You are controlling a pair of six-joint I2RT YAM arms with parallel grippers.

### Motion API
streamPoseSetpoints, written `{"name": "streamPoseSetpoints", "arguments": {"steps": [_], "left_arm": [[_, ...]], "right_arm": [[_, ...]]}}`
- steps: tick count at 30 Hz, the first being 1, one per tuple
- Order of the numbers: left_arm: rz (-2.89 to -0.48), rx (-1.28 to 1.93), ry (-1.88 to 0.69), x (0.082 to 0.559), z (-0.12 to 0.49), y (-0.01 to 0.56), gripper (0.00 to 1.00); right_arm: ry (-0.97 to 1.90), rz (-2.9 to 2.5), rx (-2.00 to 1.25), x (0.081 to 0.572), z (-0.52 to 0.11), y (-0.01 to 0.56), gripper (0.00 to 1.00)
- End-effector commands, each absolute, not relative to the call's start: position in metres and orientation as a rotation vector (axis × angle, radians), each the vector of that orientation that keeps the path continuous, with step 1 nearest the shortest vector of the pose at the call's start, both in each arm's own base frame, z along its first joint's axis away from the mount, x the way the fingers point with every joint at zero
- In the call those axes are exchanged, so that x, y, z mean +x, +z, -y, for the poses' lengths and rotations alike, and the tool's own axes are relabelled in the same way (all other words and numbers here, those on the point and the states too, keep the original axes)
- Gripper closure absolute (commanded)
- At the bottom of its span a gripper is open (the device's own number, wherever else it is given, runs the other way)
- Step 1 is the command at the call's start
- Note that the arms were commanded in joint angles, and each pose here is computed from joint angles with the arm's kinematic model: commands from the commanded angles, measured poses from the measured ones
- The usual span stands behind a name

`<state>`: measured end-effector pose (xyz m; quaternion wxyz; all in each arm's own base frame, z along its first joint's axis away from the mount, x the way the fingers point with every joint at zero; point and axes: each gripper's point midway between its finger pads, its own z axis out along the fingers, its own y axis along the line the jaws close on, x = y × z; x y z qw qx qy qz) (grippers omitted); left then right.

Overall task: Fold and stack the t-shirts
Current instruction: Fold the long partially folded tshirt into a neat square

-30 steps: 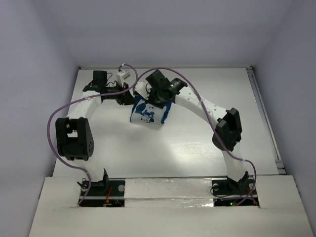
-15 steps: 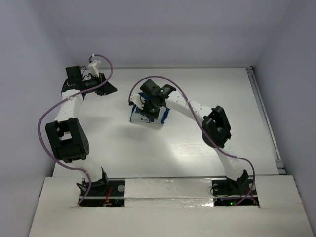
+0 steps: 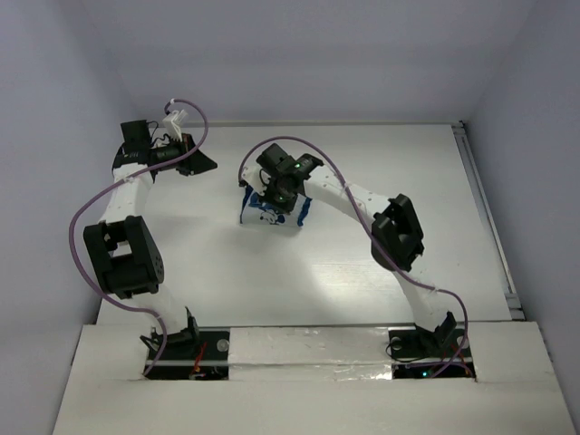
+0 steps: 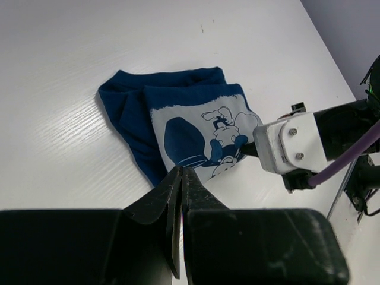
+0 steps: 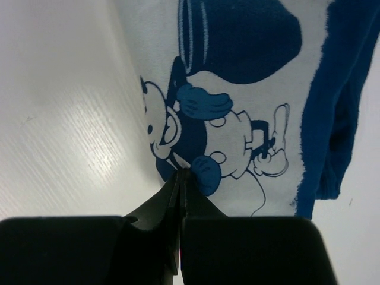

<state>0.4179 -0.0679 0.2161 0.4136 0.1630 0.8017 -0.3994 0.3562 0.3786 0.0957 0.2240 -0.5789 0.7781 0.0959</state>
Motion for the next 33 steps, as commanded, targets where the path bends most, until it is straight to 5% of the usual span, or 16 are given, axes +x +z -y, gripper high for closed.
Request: {"name": "streamPoseSetpoints", "arguments": {"steps": [1,20,27,33], "left_arm": [[-1.965,0.459,-1.023,0.416,0.069,0.230,1.00],[-1.997,0.556,-1.109,0.396,0.103,0.207,1.00],[-2.010,0.628,-1.127,0.390,0.132,0.194,1.00],[-2.022,0.664,-1.127,0.390,0.150,0.181,1.00]], "right_arm": [[0.200,-2.164,-1.487,0.371,-0.383,0.111,1.00],[0.251,-2.448,-1.604,0.354,-0.374,0.021,1.00],[0.298,-2.212,-1.400,0.375,-0.377,0.140,1.00],[0.331,-2.155,-1.355,0.371,-0.366,0.166,0.93]]}}
